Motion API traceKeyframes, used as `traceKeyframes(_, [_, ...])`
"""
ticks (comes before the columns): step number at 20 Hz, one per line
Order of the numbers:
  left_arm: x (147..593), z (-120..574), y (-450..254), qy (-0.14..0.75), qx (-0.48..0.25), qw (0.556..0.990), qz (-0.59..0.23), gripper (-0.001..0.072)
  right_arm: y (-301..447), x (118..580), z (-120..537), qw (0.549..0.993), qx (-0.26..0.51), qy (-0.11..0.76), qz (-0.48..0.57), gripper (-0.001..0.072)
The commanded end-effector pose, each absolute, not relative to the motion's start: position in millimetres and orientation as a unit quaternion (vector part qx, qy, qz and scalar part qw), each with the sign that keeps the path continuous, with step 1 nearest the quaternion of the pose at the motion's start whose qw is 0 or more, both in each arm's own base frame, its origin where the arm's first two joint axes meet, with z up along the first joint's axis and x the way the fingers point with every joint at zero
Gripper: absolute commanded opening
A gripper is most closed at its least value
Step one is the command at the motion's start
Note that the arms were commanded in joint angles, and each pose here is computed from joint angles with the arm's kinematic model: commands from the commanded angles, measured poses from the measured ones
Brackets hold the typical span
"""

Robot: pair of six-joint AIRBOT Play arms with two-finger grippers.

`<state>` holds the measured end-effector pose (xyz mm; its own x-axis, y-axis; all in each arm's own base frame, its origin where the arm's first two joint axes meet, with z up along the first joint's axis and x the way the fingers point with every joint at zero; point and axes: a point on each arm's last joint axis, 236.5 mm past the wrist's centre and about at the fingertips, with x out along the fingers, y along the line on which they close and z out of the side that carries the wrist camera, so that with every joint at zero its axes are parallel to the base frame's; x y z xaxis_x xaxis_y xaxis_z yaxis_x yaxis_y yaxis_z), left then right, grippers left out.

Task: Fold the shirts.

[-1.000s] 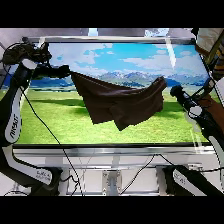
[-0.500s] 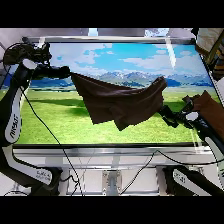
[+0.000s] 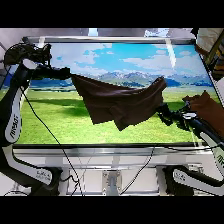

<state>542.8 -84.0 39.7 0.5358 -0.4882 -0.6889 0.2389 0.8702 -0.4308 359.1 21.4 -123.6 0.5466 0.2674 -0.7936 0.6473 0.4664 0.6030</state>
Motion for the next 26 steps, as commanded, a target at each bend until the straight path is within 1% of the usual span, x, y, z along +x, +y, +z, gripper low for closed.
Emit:
traceKeyframes(1, [542,39,-85,0.435,-0.144,0.863,-0.211,0.0012,27,364,-134,0.722,0.505,0.458,-0.118,0.0375])
traceKeyframes(2, [542,39,-85,0.435,-0.144,0.863,-0.211,0.0012,28,366,-137,0.724,0.502,0.459,-0.114,0.0375])
traceKeyframes(3, [542,39,-85,0.435,-0.143,0.864,-0.211,0.0012,29,369,-138,0.726,0.5,0.46,-0.112,0.0354])
traceKeyframes(4, [542,39,-85,0.435,-0.143,0.863,-0.211,0.0012,31,372,-137,0.731,0.494,0.459,-0.107,0.0301])
traceKeyframes(5, [542,38,-84,0.436,-0.143,0.863,-0.211,0.0012,33,377,-135,0.741,0.482,0.456,-0.099,0.0223])
traceKeyframes(6, [542,37,-85,0.437,-0.144,0.862,-0.211,0.0012,35,382,-131,0.751,0.471,0.455,-0.088,0.0123])
traceKeyframes(7, [541,36,-85,0.438,-0.144,0.862,-0.212,0.0012,40,388,-126,0.759,0.462,0.453,-0.074,0.0051])
traceKeyframes(8, [541,36,-85,0.439,-0.144,0.861,-0.213,0.0012,46,393,-118,0.764,0.455,0.454,-0.054,0.003])
traceKeyframes(10, [539,37,-86,0.442,-0.144,0.859,-0.215,0.0011,61,406,-95,0.782,0.431,0.451,0.005,0.0028])
traceKeyframes(12, [539,45,-88,0.441,-0.142,0.858,-0.221,0.0011,68,424,-57,0.806,0.41,0.423,0.051,0.0027])
traceKeyframes(15, [551,81,-81,0.415,-0.108,0.876,-0.219,0.001,55,461,45,0.868,0.375,0.314,0.082,0.0027])
traceKeyframes(18, [565,133,-59,0.381,-0.058,0.904,-0.186,0.0011,21,481,174,0.928,0.331,0.158,0.066,0.0026])
traceKeyframes(20, [568,169,-48,0.358,-0.028,0.918,-0.169,0.0011,-6,478,263,0.956,0.288,0.046,0.04,0.0025])
traceKeyframes(22, [569,201,-37,0.331,0.004,0.931,-0.153,0.0011,-21,468,335,0.968,0.245,-0.036,0.027,0.0025])
traceKeyframes(24, [567,235,-24,0.294,0.005,0.947,-0.13,0.001,-27,457,389,0.971,0.221,-0.088,0.029,0.0025])
traceKeyframes(26, [553,272,-10,0.26,-0.001,0.959,-0.112,0.001,-35,445,427,0.97,0.208,-0.121,0.031,0.0024])
